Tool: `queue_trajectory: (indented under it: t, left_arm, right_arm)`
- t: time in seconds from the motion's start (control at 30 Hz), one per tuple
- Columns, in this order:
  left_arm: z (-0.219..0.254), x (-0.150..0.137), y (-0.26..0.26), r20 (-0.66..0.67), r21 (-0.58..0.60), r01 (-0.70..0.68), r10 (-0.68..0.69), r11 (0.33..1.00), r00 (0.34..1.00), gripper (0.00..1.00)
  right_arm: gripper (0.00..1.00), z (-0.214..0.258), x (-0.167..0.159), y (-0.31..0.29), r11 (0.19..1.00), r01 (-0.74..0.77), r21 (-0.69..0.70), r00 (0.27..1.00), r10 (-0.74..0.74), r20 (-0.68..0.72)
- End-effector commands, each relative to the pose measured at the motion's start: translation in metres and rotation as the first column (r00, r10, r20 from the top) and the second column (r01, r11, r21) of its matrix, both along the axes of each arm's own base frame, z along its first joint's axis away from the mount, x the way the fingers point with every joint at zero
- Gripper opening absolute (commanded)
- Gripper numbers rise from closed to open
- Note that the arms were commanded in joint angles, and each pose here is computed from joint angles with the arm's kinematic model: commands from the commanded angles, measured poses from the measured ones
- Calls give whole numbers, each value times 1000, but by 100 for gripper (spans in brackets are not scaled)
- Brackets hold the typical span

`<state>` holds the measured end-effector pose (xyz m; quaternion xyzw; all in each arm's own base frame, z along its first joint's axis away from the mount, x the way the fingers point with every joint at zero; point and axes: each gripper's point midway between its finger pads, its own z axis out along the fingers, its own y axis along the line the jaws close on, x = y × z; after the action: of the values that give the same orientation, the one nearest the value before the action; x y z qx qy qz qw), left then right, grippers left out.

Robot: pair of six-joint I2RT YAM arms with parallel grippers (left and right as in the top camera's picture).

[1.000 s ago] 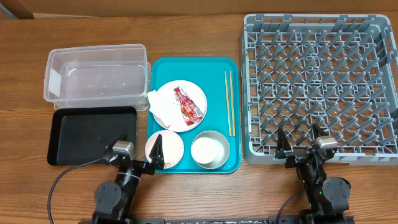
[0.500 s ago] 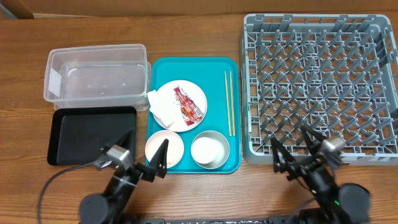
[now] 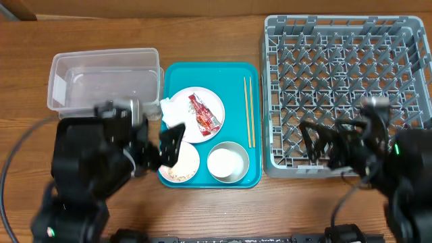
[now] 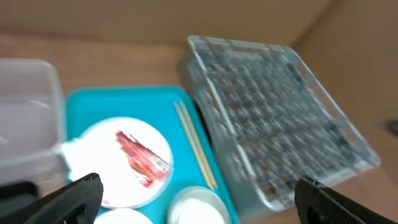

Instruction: Sort waste into correct bins and load items into the dishwasher

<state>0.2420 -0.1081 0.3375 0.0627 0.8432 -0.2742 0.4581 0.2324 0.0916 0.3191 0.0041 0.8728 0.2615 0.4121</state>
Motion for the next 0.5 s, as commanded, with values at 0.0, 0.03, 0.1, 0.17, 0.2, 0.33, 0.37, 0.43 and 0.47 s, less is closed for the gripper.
queue_trajectory:
  t: [0.0, 0.03, 0.1, 0.17, 0.2, 0.33, 0.37, 0.43, 0.47]
  left_arm:
    - [18, -1, -31, -45, -106, 170, -176, 980, 983, 100]
    - [14, 1, -34, -72, -122, 181, -190, 976, 979, 100]
    - [-8, 6, -37, -182, -127, 168, -189, 978, 965, 100]
    - [-41, 8, -37, -321, -79, 135, -153, 988, 935, 100]
    - [-60, 7, -38, -396, -37, 122, -126, 992, 909, 96]
    - [-125, 2, -49, -577, 167, 157, -33, 973, 816, 65]
    - [-140, 1, -53, -603, 219, 176, -8, 960, 797, 61]
    - [-169, -1, -63, -641, 298, 215, 28, 930, 767, 57]
    - [-180, -1, -69, -651, 323, 232, 37, 917, 758, 56]
  right_arm:
    - [100, -3, 10, 9, 999, -36, 21, 995, 38, -90]
    - [100, -7, 12, 10, 999, -43, 27, 993, 46, -108]
    - [100, -15, 17, 12, 999, -46, 27, 988, 49, -147]
    - [100, -20, 21, 12, 999, -44, 27, 985, 48, -168]
    - [100, -22, 22, 12, 999, -39, 30, 983, 44, -178]
    - [100, -22, 26, 9, 999, 3, 39, 983, 4, -186]
    - [100, -22, 27, 9, 999, 5, 38, 983, 2, -183]
    - [100, -21, 27, 9, 999, 7, 41, 983, 1, -182]
    - [100, -21, 27, 9, 999, 7, 41, 983, 1, -182]
